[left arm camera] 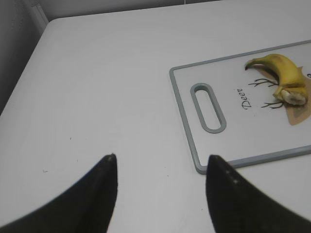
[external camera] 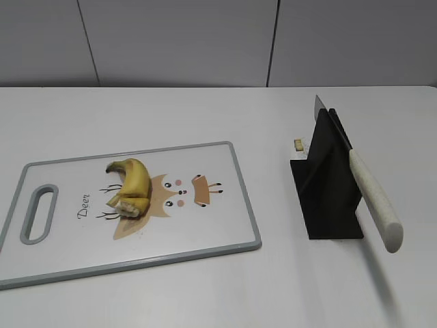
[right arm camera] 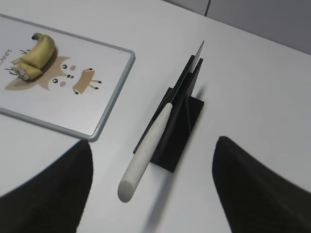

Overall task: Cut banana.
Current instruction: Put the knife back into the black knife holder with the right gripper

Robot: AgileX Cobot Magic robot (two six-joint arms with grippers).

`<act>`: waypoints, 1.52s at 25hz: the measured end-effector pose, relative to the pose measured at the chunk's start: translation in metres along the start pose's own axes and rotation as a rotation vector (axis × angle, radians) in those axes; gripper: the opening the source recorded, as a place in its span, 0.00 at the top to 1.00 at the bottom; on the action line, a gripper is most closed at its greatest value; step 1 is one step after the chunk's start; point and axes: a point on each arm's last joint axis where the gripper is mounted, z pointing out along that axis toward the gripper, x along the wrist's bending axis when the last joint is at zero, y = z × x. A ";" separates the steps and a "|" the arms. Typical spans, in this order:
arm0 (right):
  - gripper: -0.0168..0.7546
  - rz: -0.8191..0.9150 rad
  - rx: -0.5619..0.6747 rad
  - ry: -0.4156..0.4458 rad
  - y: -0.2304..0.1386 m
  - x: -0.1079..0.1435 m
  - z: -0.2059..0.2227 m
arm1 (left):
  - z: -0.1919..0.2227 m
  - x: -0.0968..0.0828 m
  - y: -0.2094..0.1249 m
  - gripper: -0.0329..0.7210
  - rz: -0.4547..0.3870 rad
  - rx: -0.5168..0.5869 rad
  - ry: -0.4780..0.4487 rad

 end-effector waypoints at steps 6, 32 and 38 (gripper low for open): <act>0.22 -0.011 -0.083 -0.003 -0.060 0.001 -0.023 | 0.000 0.000 0.000 0.22 0.000 0.000 0.000; 0.22 -0.018 -0.123 -0.031 -0.137 0.001 -0.062 | 0.000 0.000 0.000 0.22 -0.002 -0.001 -0.004; 0.22 -0.015 -0.150 -0.031 -0.140 0.001 -0.066 | 0.000 -0.001 0.000 0.22 -0.004 -0.001 -0.005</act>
